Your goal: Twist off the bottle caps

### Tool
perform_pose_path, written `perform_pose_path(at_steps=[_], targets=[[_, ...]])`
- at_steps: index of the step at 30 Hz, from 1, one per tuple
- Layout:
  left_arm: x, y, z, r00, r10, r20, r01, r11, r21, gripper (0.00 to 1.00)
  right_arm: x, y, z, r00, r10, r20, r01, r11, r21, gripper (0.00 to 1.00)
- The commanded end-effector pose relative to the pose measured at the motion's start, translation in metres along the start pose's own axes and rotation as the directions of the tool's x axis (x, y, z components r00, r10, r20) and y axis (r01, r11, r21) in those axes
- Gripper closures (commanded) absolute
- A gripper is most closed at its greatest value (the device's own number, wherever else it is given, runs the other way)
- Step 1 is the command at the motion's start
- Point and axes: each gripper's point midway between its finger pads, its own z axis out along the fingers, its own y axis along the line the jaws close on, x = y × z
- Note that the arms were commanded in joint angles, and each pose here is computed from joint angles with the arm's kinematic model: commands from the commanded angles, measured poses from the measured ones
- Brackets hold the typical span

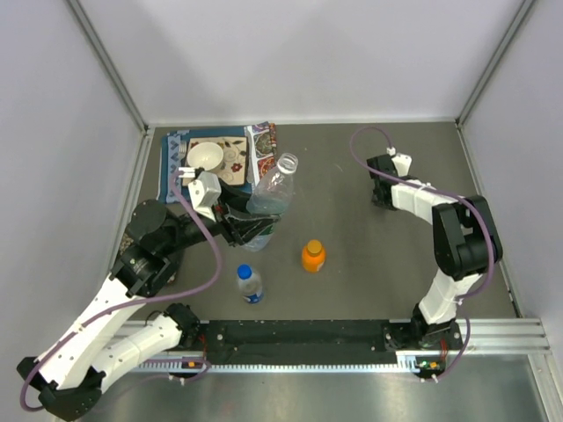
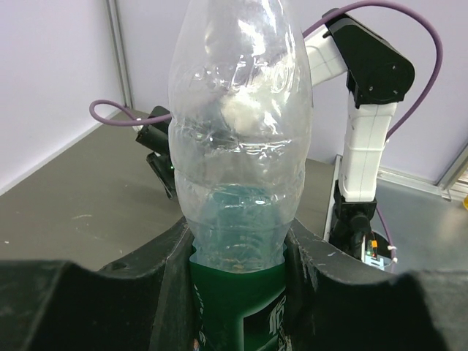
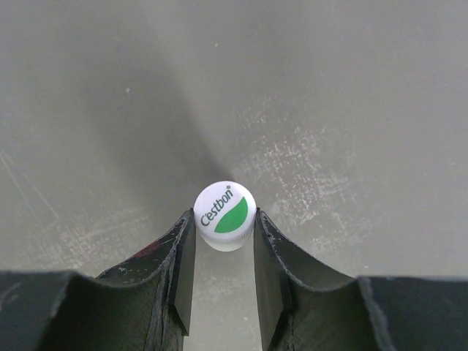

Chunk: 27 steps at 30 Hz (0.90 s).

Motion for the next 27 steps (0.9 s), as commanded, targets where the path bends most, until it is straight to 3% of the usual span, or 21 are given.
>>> perform_pose_path(at_steps=[1,14,20,27], targets=[[0.002,0.006,-0.003,1.000,0.024,-0.002,-0.024,0.999,-0.031,0.76,-0.019,0.014,0.002,0.997,0.066,0.033,-0.065,0.997,-0.041,1.00],[0.007,0.007,-0.003,1.000,0.010,-0.002,-0.010,0.999,-0.037,0.76,-0.002,0.021,0.017,0.998,0.014,-0.065,-0.019,0.997,-0.070,0.99],[0.009,0.007,-0.004,1.000,0.007,-0.003,-0.007,0.999,-0.039,0.76,0.005,0.024,0.017,0.995,0.006,-0.100,-0.015,0.996,-0.089,0.87],[0.011,0.007,-0.004,1.000,0.009,-0.006,-0.009,0.999,-0.035,0.76,0.016,0.024,0.016,0.990,0.014,-0.137,-0.027,0.995,-0.093,0.57]])
